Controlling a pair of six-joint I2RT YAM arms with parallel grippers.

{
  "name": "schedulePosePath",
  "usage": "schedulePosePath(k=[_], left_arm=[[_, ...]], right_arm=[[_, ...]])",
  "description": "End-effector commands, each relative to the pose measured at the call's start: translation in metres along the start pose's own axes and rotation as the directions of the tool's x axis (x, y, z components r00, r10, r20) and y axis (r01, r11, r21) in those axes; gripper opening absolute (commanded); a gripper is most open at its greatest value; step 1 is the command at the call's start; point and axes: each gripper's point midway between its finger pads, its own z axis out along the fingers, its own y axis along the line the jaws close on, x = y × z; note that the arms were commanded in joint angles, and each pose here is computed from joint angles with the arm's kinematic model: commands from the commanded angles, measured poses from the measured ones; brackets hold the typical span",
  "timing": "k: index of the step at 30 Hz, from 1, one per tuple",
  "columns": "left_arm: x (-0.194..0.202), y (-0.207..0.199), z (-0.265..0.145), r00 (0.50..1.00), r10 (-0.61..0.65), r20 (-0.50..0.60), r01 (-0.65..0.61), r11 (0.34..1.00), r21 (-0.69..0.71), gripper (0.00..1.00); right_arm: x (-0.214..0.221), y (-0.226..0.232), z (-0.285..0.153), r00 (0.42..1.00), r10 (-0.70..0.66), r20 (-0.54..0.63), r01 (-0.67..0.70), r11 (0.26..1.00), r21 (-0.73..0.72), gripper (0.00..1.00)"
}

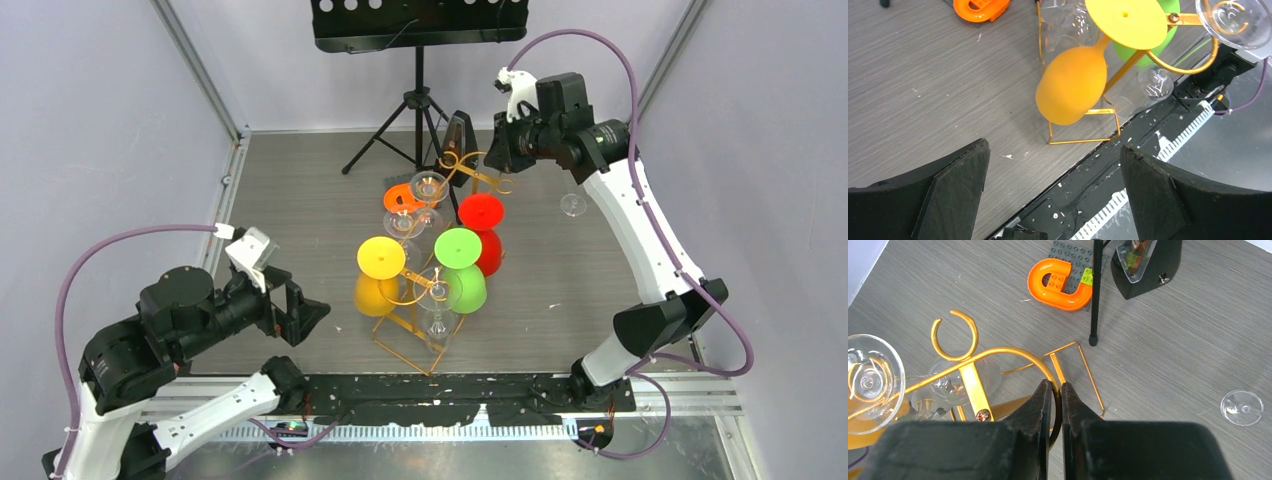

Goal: Take the wine glass off the wine glass rack
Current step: Adjust the wine rack at the center of the board.

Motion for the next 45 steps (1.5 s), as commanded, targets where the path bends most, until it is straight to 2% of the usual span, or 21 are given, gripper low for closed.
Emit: schedulePosePath(k=[1,12,21,36,45], left_arm=[[-0.007,0.015,-0.01,0.999,-0.002,0.032,0.004,0.997,-0.083,0.99],[-0.012,0.032,-0.029,0.997,-0.006,0.082,0.02,0.985,-0.171,0.99],[-0.01,0.035,-0.032,0.997,0.005,0.073,0.009,0.982,-0.187,0.99],[-0.009,0.037,-0.028,0.997,0.02,0.07,-0.006,0.981,-0.194,0.99],[-0.009,0.038,-0.028,0.997,0.022,0.073,-0.007,0.981,-0.195,0.99]], right_arm=[[-0.016,0.028,0.002,0.997,-0.057,0.045,0.062,0.992,-0.11,0.06],[-0.046,0.029,0.028,0.988,-0.13,0.085,0.142,0.977,-0.16,0.06],[-0.077,0.029,0.047,0.97,-0.189,0.151,0.214,0.961,-0.177,0.06],[-0.09,0.024,0.073,0.916,-0.341,0.214,0.379,0.908,-0.179,0.06],[-0.095,0.02,0.088,0.891,-0.382,0.246,0.427,0.889,-0.167,0.06]])
